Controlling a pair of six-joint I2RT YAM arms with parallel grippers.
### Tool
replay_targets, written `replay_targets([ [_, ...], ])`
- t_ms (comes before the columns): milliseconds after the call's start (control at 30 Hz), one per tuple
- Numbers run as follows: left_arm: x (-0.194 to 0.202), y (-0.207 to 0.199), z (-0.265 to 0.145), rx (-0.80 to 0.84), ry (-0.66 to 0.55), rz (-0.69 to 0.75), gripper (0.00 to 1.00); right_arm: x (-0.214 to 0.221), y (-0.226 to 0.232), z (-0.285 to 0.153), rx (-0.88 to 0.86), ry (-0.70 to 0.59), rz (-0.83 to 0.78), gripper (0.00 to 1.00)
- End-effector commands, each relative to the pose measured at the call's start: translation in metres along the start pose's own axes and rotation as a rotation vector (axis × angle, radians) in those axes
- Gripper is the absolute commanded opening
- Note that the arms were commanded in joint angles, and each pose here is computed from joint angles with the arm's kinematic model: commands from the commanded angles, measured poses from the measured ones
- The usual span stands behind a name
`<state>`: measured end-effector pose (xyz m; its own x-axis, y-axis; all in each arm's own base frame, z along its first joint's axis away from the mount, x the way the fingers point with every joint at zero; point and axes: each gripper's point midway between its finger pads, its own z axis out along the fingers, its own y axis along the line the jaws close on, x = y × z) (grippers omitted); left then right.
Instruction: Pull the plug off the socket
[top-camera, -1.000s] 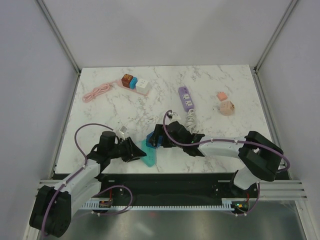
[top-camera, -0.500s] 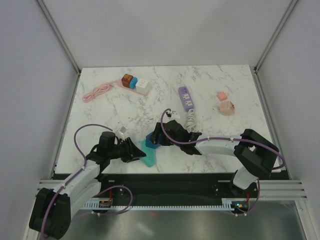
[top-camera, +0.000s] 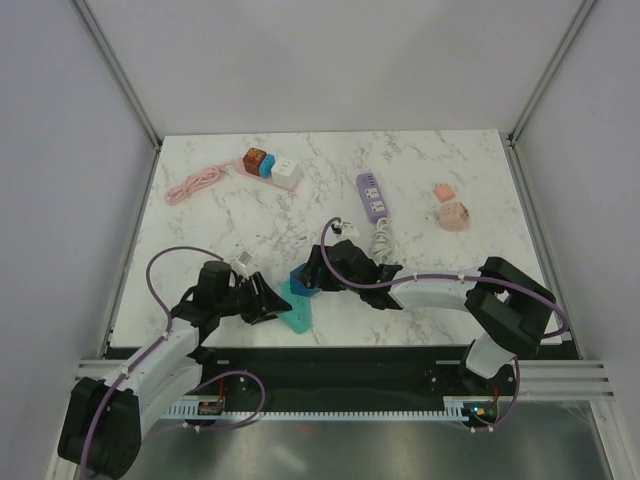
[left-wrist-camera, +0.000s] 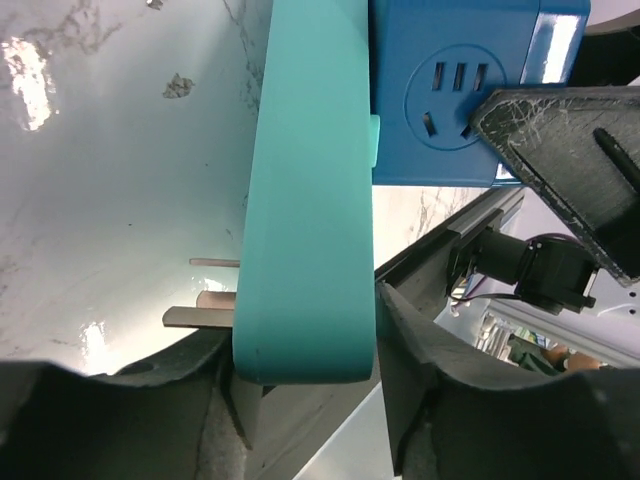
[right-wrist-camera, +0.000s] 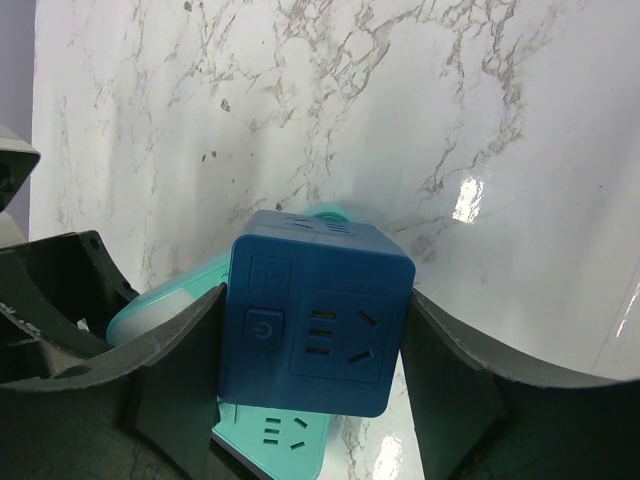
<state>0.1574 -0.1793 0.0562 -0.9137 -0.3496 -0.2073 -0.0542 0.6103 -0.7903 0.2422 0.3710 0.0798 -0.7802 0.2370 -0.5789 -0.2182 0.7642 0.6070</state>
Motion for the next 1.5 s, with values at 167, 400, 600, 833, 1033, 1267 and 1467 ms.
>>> replay_targets([
  [167,-0.027,-0.015,-0.010,-0.028,-0.101,0.069,0.57,-0.004,0.014,-0.008,-0.069,-0.017,0.015,0.00],
  [400,-0.033,-0.001,-0.005,-0.100,-0.112,0.068,0.24,0.001,0.023,-0.012,-0.127,-0.005,0.045,0.00],
  [600,-0.043,0.015,-0.008,-0.210,-0.166,0.086,0.02,0.001,0.037,-0.015,-0.169,0.002,0.021,0.00],
  [833,-0.047,0.037,-0.019,-0.415,-0.212,0.100,0.02,-0.023,0.032,-0.037,-0.143,0.013,-0.058,0.00],
  [1033,-0.051,0.044,-0.023,-0.473,-0.242,0.087,0.02,-0.052,0.010,-0.067,-0.176,-0.004,-0.006,0.00],
  [1267,-0.058,0.026,-0.021,-0.427,-0.253,0.087,0.02,-0.046,0.005,-0.067,-0.189,0.008,-0.008,0.00],
  [1467,-0.051,0.008,-0.010,-0.291,-0.210,0.138,0.02,-0.032,0.023,-0.058,-0.287,0.106,-0.025,0.00],
])
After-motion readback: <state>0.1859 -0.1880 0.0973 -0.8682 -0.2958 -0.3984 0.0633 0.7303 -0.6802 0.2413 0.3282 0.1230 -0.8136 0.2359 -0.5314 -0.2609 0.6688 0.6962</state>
